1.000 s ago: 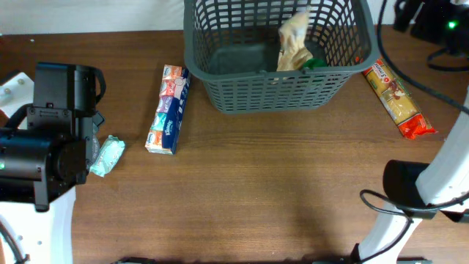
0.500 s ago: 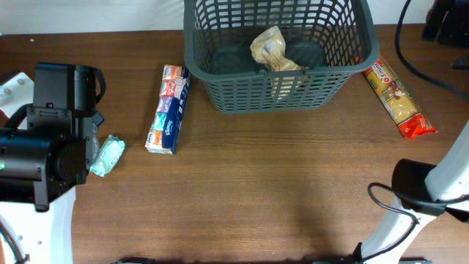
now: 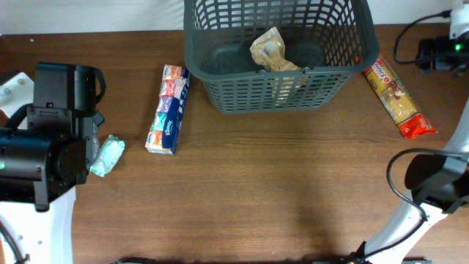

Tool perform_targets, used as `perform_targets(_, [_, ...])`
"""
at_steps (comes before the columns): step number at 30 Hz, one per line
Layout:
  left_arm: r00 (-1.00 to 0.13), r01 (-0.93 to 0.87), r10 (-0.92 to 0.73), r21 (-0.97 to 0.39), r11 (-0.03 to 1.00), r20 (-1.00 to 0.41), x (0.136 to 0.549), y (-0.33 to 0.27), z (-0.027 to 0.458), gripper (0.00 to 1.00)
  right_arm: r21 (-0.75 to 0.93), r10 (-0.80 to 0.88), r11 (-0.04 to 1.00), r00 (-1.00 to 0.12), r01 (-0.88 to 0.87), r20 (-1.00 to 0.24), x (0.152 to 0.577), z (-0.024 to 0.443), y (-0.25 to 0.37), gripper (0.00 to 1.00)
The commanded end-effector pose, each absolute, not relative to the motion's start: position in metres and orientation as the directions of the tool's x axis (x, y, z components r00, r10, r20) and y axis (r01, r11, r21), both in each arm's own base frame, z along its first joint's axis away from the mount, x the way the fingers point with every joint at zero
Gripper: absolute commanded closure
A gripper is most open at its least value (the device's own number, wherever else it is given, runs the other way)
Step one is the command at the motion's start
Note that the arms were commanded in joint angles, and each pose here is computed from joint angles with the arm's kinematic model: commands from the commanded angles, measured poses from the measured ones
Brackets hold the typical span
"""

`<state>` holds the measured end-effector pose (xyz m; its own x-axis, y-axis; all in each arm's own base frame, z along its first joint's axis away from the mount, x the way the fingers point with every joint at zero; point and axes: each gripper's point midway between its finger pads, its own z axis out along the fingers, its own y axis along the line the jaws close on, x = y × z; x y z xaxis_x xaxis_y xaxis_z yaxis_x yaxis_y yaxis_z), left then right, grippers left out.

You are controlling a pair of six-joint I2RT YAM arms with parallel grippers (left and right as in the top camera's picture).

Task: Pack container
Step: 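Move the right gripper down onto the San Remo spaghetti pack and grasp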

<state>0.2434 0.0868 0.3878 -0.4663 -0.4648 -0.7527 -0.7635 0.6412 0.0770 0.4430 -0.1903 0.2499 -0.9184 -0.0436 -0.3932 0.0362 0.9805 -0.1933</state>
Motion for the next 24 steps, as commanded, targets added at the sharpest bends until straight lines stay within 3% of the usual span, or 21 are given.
perform_targets(1, [-0.441, -0.775, -0.472, 0.059, 0.629, -0.763, 0.24, 0.09, 0.393, 0.01, -0.201, -0.145, 0.976, -0.936, -0.082, -0.32, 0.441, 0.216, -0.196, 0.01])
perform_targets(12, [-0.441, -0.775, -0.472, 0.059, 0.629, -0.763, 0.24, 0.09, 0.393, 0.01, -0.15, -0.186, 0.977, -0.944, -0.15, -0.272, 0.454, 0.14, -0.207, 0.01])
perform_targets(24, [-0.441, -0.775, -0.472, 0.059, 0.629, -0.763, 0.24, 0.09, 0.393, 0.01, -0.196, -0.264, 0.955, -0.941, -0.224, -0.211, 0.466, 0.106, -0.215, 0.01])
